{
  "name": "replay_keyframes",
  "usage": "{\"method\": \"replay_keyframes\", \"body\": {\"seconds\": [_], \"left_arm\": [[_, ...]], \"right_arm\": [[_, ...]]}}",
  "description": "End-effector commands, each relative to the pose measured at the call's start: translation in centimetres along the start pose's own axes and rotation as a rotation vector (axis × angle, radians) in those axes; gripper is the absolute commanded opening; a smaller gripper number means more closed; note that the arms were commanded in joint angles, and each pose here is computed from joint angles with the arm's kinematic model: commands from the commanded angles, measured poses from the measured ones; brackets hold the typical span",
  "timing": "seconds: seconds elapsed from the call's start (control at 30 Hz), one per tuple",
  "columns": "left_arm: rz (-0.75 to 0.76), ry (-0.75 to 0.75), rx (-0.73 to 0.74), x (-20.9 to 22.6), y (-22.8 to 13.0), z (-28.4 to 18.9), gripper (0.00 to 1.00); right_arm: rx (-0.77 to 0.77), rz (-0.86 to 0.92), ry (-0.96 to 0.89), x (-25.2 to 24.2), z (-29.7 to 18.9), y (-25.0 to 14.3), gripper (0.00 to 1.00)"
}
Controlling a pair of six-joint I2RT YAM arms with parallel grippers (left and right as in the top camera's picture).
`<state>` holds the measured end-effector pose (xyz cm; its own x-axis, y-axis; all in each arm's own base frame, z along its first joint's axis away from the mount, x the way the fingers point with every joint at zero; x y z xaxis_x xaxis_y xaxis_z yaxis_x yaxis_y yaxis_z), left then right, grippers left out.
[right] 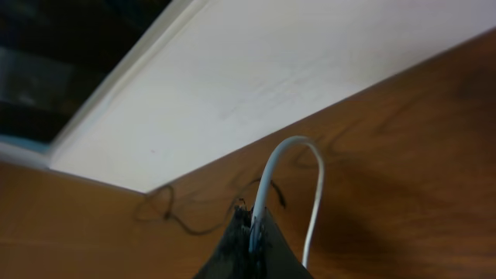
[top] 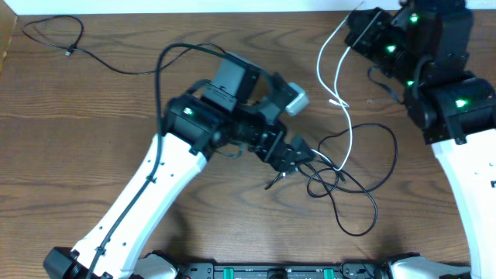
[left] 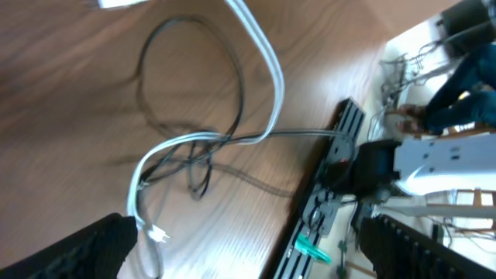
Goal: Untangle cables
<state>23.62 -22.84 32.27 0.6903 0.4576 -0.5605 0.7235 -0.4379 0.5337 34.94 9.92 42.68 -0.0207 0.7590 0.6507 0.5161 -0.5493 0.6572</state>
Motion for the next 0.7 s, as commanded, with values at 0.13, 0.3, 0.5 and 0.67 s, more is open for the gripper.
{"method": "replay_keyframes", "body": {"seconds": [0.13,0.3,0.5,0.67], "left_arm": [[-0.029,-0.034,-0.069,-2.2,1.5,2.7,0.96],[-0.103,0.091,-0.099,-2.1,2.0,5.2,0.96],[-0.115,0.083,-0.020,-1.6,1.6,9.0,0.96],[-0.146,0.094,0.011,-0.1,1.5,11.3,0.96]], "right_arm": [[0.041,0.169,0.090,-0.2,-1.0,1.3,0.01],[0.042,0.181,0.091,-0.3,-1.0,1.3,0.01],[0.052,0.183,0.102,-0.4,-1.1,1.4,0.01],[0.064,0.191,0.118,-0.8,-1.3,1.7,0.01]]}}
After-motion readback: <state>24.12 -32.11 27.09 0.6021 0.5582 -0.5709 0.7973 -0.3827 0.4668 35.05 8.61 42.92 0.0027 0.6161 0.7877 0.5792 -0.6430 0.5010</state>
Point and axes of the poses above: each gripper's point midway between its finger pads, its own z axis out along the fingers, its own x axis along the line the jaws close on, y = z × x, the point moved 8 cm from there along -z, back along the fingers, and after that the axes turned 5 degrees about -z, right-handed, at the moved point
